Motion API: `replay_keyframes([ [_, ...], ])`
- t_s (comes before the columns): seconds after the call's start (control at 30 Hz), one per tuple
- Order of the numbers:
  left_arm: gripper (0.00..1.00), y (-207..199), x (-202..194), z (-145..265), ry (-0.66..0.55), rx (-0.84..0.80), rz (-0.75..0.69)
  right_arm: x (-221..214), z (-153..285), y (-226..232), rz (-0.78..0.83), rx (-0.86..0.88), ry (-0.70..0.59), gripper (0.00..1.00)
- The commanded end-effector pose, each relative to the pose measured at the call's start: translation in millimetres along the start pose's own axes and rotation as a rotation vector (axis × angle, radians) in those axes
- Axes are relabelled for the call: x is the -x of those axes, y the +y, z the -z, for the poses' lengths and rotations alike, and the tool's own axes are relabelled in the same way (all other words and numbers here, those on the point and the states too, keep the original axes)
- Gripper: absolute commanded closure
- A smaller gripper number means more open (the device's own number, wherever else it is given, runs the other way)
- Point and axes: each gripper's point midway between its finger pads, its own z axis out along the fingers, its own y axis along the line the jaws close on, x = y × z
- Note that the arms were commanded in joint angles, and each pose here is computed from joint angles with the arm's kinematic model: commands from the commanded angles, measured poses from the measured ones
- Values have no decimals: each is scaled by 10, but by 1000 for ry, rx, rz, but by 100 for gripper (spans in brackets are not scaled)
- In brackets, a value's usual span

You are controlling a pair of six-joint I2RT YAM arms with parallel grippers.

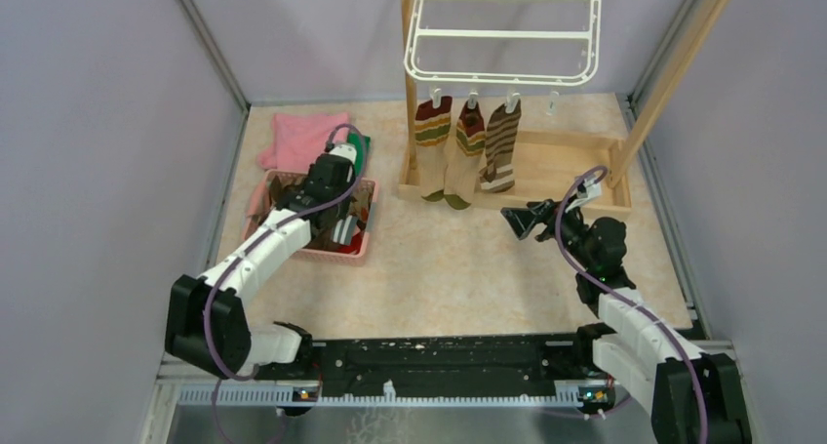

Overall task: Clip the socks to the hanger
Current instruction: Pick up the sock from the bin.

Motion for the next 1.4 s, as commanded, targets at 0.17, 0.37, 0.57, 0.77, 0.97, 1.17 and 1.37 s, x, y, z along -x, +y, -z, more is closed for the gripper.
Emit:
replay_keyframes([
  [0.17, 40, 254, -410, -299, 166, 140, -164, 13, -34, 3, 26, 7, -10, 2],
  [0.37, 43, 365, -487, -401, 193, 158, -115, 14, -45, 33, 33, 13, -12, 1],
  [0.57, 83, 321, -491, -393, 200, 114, -75, 4, -46, 74, 42, 24, -9, 2],
  [0.77, 100, 73, -399, -100, 233, -60, 34, 24, -46, 91, 48, 28, -10, 2],
  [0.97, 100, -167, -187, 308, 105, -271, 113, 17, -46, 94, 44, 30, -8, 2],
  [1.17, 99, -158, -304, 249, 120, -248, 120, 18, -39, 98, 44, 31, -9, 2],
  [1.37, 84, -190, -385, 186, 163, -244, 124, 14, -39, 95, 45, 30, -6, 2],
])
